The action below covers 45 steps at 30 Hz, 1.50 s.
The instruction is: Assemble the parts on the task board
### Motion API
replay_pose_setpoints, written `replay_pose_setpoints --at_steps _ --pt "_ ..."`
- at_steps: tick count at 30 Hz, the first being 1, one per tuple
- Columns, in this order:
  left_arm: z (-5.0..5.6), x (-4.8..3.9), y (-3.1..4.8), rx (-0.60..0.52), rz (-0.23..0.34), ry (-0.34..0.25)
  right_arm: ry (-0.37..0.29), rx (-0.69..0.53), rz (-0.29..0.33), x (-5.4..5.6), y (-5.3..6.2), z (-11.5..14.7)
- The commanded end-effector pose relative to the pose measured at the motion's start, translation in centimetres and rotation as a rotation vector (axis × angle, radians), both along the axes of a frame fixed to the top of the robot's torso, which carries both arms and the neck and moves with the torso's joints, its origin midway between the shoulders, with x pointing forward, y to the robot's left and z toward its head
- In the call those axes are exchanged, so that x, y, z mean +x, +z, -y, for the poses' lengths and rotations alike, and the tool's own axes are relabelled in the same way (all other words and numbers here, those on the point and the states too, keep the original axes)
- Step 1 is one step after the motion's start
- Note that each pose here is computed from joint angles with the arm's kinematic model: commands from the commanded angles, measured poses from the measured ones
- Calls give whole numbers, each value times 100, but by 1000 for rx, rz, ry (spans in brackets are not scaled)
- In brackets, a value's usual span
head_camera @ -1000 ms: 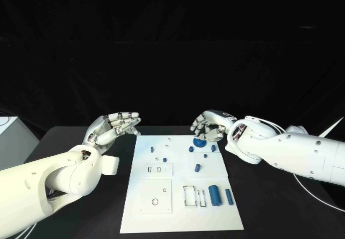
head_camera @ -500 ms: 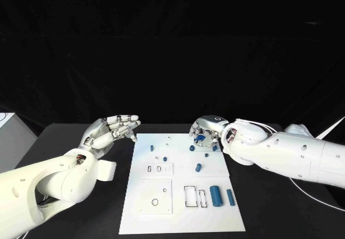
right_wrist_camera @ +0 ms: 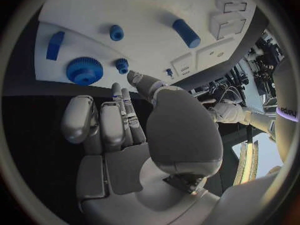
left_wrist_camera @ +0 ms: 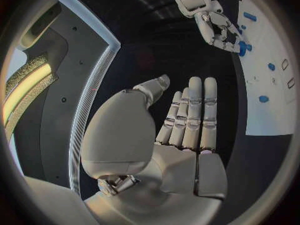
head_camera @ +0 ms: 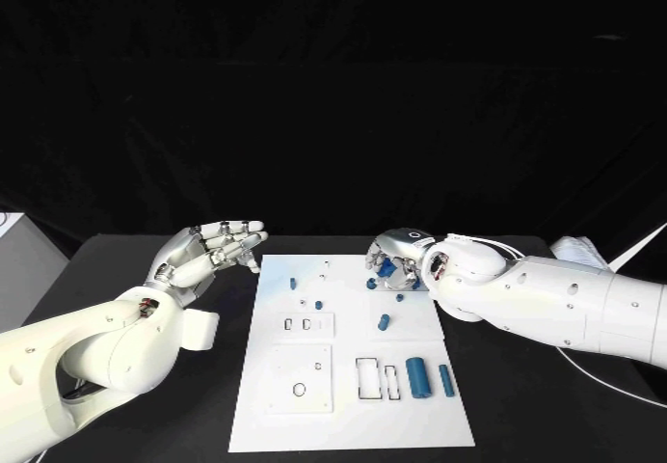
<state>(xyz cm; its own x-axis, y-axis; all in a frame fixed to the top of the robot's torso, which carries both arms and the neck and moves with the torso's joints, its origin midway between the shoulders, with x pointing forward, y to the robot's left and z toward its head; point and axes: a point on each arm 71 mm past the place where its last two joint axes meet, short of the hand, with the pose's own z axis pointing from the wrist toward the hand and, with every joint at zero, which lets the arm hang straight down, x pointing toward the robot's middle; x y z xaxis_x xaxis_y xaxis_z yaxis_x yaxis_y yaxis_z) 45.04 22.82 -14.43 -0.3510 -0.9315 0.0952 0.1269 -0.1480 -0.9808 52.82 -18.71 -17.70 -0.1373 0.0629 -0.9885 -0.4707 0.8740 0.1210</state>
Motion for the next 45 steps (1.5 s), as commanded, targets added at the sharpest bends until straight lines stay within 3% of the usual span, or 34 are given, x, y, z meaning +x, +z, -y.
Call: replay_pose_setpoints --at_steps 1,45 --pt "18 -5 25 -12 4 -20 -8 -41 -3 6 -21 -2" --pt "-12 -1 69 -13 6 -15 -17 -57 -36 43 -116 -36"
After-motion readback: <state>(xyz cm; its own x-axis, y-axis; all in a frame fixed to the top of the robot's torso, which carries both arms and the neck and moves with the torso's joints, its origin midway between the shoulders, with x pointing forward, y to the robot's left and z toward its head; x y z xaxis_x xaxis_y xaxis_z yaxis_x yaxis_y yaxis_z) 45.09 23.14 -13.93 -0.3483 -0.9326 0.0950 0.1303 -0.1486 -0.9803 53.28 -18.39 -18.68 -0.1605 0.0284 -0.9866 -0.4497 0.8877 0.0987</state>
